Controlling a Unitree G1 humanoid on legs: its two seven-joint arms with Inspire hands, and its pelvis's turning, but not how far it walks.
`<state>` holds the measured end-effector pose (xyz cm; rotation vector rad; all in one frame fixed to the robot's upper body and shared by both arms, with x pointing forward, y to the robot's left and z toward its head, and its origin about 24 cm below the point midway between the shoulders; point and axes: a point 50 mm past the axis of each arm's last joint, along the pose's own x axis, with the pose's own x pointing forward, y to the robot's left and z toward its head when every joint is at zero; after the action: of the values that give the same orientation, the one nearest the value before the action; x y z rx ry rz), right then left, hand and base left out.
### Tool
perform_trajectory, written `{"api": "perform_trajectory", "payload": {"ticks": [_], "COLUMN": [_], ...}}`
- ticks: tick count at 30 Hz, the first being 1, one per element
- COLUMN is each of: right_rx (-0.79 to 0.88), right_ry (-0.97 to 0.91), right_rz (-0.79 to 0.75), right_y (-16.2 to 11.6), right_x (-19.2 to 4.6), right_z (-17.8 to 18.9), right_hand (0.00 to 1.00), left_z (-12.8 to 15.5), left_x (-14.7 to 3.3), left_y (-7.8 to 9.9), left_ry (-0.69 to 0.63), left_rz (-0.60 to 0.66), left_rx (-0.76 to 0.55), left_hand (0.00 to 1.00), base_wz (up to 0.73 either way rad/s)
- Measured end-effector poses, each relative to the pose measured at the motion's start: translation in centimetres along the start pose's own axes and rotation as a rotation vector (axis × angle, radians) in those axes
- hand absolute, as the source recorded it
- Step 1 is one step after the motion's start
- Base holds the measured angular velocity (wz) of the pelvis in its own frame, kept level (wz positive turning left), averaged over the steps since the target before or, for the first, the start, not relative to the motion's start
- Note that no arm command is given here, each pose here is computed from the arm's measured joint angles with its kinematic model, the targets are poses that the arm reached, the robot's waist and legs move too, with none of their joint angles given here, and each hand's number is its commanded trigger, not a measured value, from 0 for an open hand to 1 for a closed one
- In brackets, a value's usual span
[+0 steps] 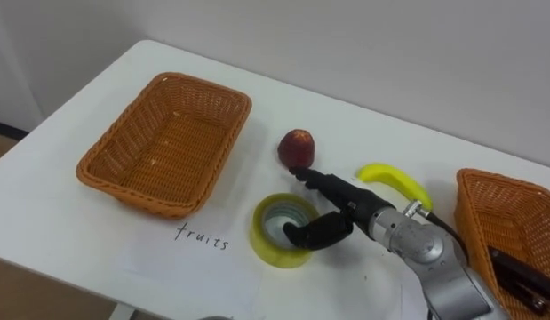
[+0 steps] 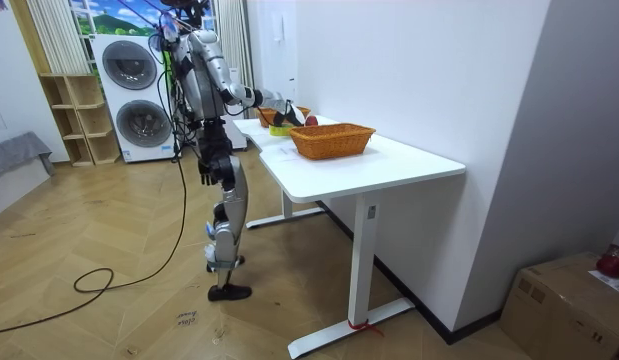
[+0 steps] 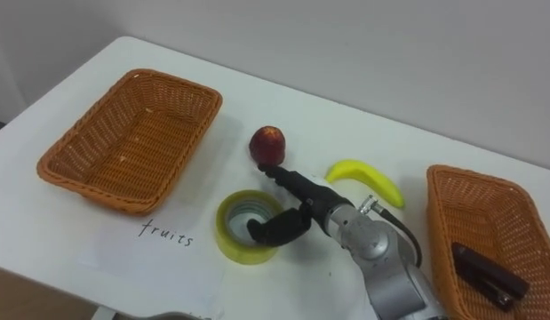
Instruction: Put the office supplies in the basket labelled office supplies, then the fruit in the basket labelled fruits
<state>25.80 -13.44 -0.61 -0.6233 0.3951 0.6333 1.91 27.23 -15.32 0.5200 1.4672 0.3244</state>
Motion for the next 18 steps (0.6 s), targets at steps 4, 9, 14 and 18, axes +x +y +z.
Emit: {"api": "perform_trajectory", "payload": {"ticks": [4,9,14,18], "right_rx": [0.0,-0.004,-0.044,-0.086], "right_ry": [0.0,0.001,0.022,0.03], "right_rz": [0.0,-0.004,-0.051,-0.077], "right_y": [0.0,-0.1,-1.0,-1.4], "right_x": [0.0,0.0,0.1,0.2], "right_z": [0.0,0.0,0.0,0.2], "right_hand": [0.12,1.0,1.0,1.0], "left_z": [-0.1,-0.2,-0.2,-0.1], "left_x": [0.0,0.0,0.0,0.0], "left_y": [0.0,0.1,0.1,0.1], "left_ry": [0.003,0.005,0.005,0.002], "left_rz": [0.007,0.019,0.027,0.027], "left_rx": [0.001,0.002,0.002,0.001], "left_hand": [0.0,0.0,0.0,0.0], "base_wz": [0.0,0.0,0.0,0.0]}}
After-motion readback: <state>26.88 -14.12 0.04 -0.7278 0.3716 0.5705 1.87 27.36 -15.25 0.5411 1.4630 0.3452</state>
